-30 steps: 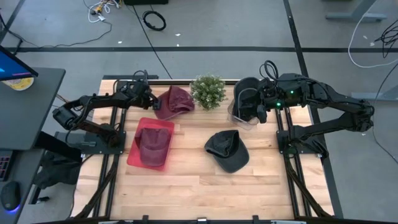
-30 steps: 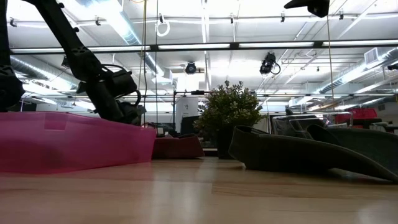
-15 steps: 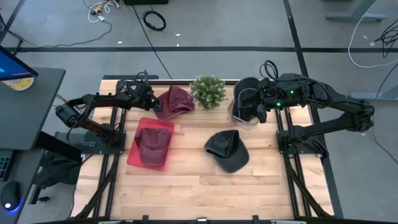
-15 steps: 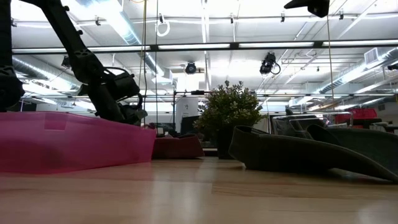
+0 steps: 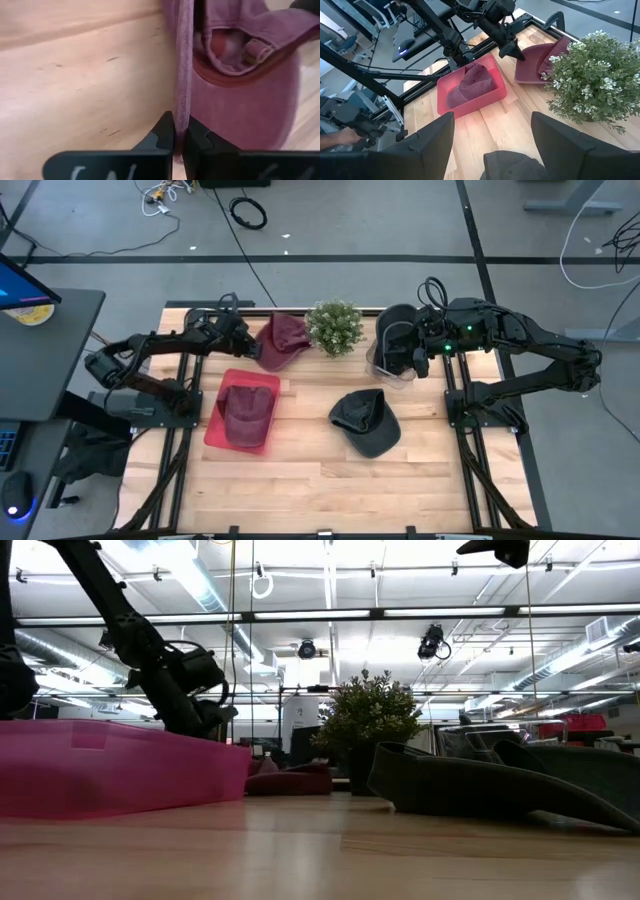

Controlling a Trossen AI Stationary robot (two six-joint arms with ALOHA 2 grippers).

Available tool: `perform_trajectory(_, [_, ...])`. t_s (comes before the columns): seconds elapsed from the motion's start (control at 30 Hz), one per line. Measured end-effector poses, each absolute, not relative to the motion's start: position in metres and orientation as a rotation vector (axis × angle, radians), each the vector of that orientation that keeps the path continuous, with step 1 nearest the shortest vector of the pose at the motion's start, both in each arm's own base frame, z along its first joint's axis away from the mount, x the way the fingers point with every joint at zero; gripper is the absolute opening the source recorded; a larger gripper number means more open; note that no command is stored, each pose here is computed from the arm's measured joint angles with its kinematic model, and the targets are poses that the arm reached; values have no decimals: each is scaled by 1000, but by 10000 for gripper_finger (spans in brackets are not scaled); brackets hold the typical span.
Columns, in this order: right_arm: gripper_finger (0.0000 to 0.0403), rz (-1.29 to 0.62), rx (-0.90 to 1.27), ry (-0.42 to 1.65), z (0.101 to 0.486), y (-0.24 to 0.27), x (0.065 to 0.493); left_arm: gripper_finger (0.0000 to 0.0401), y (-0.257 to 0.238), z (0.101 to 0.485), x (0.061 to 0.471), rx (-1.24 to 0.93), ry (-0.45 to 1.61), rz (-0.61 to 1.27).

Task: Pick & Place hat
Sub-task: Put the red cap into the red bin

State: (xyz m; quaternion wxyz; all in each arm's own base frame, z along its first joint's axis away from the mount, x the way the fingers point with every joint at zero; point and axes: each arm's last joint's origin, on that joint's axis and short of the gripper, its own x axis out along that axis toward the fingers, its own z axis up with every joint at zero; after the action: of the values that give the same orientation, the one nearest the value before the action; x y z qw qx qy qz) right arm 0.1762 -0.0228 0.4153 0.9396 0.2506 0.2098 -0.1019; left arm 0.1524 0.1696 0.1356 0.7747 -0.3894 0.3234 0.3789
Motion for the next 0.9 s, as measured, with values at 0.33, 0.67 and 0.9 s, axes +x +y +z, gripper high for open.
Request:
perform_trajectory(0.33, [267, -203, 490, 430, 415, -23, 176, 12, 157, 193, 137, -648, 710, 914])
perform_trajectory(0.67, [267, -196, 458, 433, 415, -23, 176, 12, 141, 291, 148, -345, 698, 951])
perform_trajectory(0.9, [267, -193, 442, 434, 415, -23, 176, 12, 116, 359, 159, -135, 691, 978])
